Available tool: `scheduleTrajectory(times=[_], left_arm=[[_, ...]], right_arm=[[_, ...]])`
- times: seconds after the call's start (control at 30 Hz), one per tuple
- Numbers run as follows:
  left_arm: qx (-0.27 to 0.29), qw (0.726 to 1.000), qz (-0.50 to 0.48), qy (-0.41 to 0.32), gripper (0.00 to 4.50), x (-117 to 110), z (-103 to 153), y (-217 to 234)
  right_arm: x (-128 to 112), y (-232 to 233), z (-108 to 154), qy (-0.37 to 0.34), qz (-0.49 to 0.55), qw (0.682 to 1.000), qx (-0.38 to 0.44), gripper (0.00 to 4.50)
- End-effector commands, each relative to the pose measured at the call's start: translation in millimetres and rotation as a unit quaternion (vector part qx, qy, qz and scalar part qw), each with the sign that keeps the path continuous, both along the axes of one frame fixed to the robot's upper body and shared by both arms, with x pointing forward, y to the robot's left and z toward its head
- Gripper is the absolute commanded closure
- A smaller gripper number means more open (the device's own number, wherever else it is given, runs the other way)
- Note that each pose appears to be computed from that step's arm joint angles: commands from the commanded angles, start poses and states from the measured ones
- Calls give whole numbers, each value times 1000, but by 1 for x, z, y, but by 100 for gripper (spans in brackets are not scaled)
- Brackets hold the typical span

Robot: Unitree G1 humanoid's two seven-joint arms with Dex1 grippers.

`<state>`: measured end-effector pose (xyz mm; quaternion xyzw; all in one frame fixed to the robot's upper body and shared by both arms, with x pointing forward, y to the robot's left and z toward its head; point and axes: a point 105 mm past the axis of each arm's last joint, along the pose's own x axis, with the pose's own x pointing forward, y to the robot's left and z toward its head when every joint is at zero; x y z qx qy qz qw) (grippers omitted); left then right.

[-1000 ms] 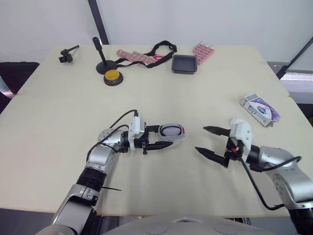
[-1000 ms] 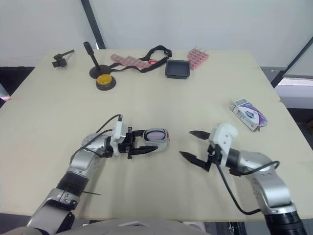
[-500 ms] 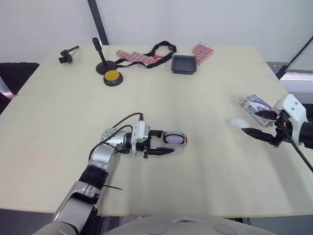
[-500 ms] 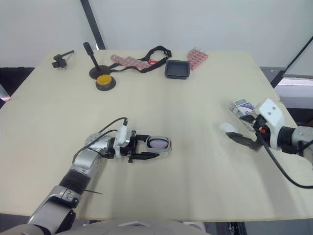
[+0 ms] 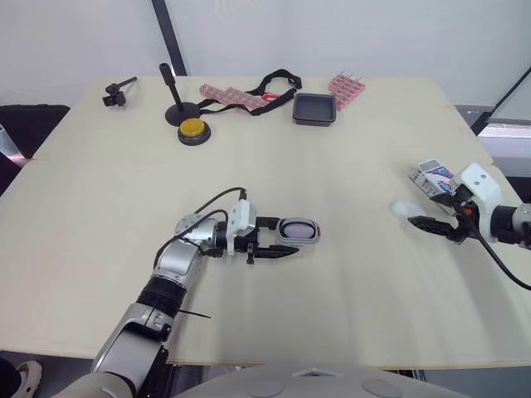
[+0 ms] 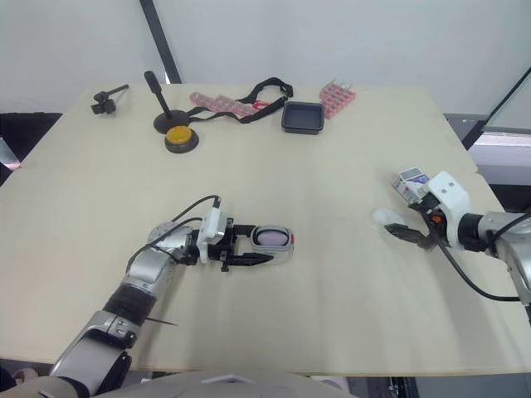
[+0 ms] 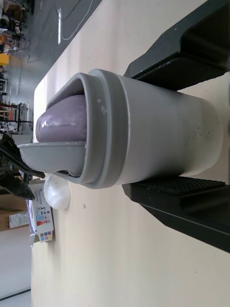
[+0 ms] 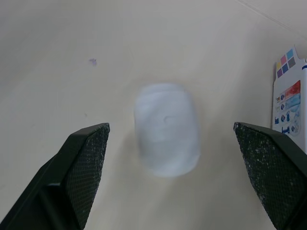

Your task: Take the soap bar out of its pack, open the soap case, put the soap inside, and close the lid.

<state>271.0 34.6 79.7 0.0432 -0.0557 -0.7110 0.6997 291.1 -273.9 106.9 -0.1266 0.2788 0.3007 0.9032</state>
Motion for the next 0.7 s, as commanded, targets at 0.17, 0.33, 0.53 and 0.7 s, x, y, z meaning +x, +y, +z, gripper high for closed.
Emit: scheduleTrajectory(times=[0.17,0.33,0.53,0.7], left_arm=[[-6,1000,6,-16,256,2,10,2],[-2,1000,8,-14,256,1,9,3],[-1,1000,10,-13,256,1,8,2],[-1,1000,10,-13,256,1,8,1]], right_arm=[[12,8,3,-1,4,1000,8,4],[11,4,1,34,19,999,-22,4],[15,15,13,110,25,993,-30,4],[21,15,12,156,35,984,-83,4]])
